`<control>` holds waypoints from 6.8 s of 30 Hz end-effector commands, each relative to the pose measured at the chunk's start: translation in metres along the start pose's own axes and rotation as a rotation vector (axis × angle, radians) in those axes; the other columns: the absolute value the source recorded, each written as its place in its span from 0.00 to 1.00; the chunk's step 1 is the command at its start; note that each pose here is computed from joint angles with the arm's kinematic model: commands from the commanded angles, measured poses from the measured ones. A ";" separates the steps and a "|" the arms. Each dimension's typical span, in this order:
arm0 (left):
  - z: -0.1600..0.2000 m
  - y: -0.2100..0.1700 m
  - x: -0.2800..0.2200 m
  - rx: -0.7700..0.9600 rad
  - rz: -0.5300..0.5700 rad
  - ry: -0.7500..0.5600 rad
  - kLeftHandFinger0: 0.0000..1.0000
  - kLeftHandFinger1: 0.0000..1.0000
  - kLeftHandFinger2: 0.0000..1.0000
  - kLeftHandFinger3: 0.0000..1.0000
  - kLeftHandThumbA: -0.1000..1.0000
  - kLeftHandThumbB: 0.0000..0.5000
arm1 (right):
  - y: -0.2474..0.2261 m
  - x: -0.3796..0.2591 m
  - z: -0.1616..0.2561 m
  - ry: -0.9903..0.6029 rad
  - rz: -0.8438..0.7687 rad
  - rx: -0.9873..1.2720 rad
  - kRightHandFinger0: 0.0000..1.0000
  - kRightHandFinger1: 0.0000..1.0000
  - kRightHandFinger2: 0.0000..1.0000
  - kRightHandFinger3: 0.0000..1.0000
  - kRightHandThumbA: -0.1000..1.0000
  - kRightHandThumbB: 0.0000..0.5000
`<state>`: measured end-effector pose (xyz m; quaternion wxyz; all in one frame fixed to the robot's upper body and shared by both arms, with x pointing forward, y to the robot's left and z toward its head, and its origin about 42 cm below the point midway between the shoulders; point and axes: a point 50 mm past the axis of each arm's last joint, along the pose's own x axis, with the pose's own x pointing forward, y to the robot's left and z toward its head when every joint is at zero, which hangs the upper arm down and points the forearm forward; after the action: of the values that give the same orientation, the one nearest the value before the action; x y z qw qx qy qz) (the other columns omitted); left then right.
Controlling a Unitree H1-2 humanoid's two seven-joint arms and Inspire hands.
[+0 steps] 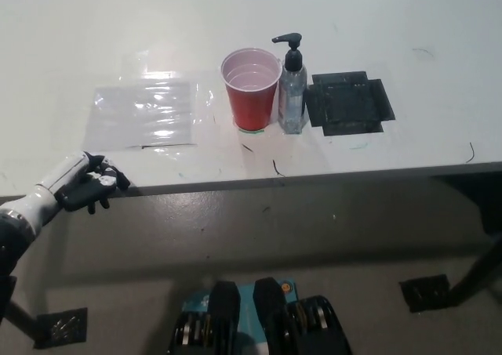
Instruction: The robot uses its right hand to press the hand soap kept in the middle of the table to get liquid hand soap out
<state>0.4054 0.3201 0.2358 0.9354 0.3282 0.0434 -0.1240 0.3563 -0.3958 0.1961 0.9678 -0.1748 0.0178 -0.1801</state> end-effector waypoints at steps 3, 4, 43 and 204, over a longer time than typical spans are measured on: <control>0.015 0.018 0.000 0.060 0.016 -0.024 0.27 0.32 0.51 0.69 0.53 0.16 | -0.020 0.008 0.043 -0.136 -0.063 -0.059 1.00 1.00 1.00 1.00 1.00 0.53; 0.015 0.017 0.000 0.065 0.018 -0.028 0.27 0.31 0.50 0.68 0.53 0.17 | -0.021 0.011 0.055 -0.155 -0.056 -0.061 1.00 1.00 1.00 1.00 1.00 0.52; 0.020 0.019 0.000 0.106 0.010 -0.028 0.25 0.27 0.44 0.69 0.95 0.24 | 0.133 0.064 0.304 -0.802 0.336 -0.361 0.92 0.92 0.92 1.00 1.00 0.40; 0.078 0.062 0.016 0.256 -0.032 -0.138 0.02 0.02 0.32 0.59 1.00 0.59 | 0.295 0.046 0.080 -0.552 0.697 -0.932 1.00 1.00 1.00 1.00 1.00 0.89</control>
<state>0.4359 0.3103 0.3082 0.8934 0.4159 -0.0023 -0.1701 0.5287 -0.1057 0.2470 0.7579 -0.5931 -0.2188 0.1611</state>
